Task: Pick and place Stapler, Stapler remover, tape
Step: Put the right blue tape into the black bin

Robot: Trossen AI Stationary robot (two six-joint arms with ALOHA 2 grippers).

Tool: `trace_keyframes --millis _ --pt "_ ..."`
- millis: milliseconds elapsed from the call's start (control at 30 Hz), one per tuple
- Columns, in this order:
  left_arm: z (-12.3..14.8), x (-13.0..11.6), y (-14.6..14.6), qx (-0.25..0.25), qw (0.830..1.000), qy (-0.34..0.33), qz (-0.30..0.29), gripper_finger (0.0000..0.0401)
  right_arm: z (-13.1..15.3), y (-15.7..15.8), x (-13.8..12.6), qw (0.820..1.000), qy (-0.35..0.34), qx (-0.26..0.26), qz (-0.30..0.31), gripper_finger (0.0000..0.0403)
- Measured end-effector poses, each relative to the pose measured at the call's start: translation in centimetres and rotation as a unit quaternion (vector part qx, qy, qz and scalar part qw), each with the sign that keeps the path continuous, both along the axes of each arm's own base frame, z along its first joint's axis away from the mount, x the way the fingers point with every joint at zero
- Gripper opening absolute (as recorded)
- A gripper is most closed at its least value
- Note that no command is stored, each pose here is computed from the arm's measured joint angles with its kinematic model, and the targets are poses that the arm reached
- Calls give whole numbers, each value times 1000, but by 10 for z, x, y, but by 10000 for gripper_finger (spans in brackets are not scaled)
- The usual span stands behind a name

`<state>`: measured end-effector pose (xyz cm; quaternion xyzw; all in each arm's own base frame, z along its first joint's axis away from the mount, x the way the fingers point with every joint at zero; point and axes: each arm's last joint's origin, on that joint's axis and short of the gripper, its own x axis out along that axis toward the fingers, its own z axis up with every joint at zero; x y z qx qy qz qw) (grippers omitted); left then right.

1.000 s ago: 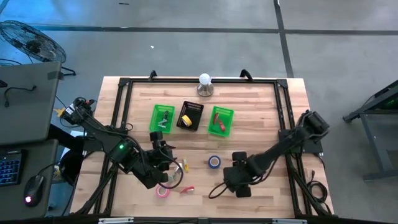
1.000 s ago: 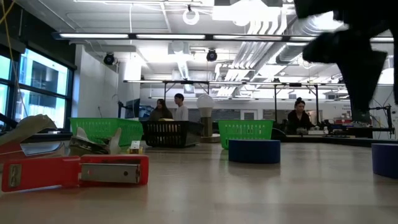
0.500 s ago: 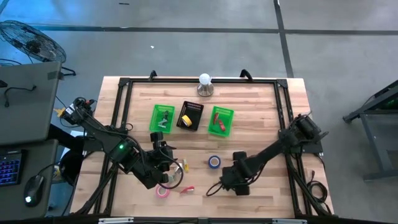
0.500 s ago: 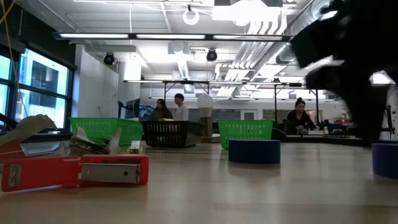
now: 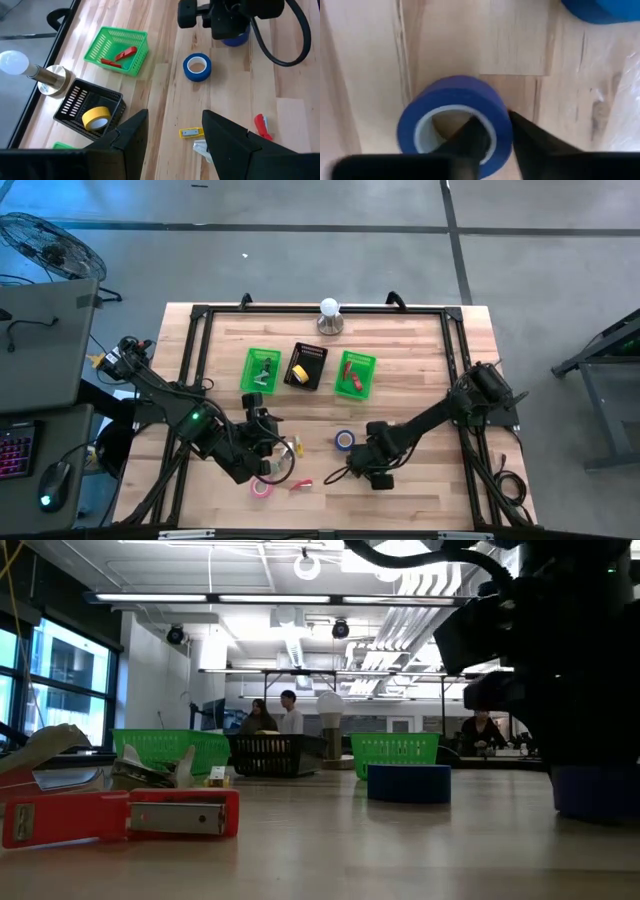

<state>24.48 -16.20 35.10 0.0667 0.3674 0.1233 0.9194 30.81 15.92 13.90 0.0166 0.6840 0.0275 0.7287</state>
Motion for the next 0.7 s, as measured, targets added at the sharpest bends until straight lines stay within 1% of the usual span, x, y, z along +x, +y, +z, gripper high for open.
trace_keyframes --millis 33,67,133,267,333,400,500,567,633,700 --pt "0 0 0 0 1000 0 0 181 2 0 1 1000 0 -1 10 44" --pt "0 0 0 1 1000 0 0 181 4 0 2 1000 0 -1 20 32" --pt "0 0 0 6 1000 0 -1 181 11 1 6 999 -11 -11 30 32" --pt "-5 0 1 42 999 2 -7 181 39 1 14 997 -38 -54 51 33" --pt "-12 0 2 67 998 11 -14 181 56 1 17 993 -54 -80 67 33" --pt "-21 1 2 95 995 13 -20 181 80 1 21 988 -86 -100 76 33" --pt "-39 3 2 144 989 9 -24 181 115 -2 27 978 -146 -126 84 33" --pt "-50 7 1 174 985 -13 -16 181 136 -4 29 967 -186 -149 92 33" --pt "-58 11 0 197 979 -51 4 181 157 -7 31 951 -228 -186 98 33" --pt "-65 15 -2 204 974 -91 26 181 173 -10 34 932 -260 -230 100 33"
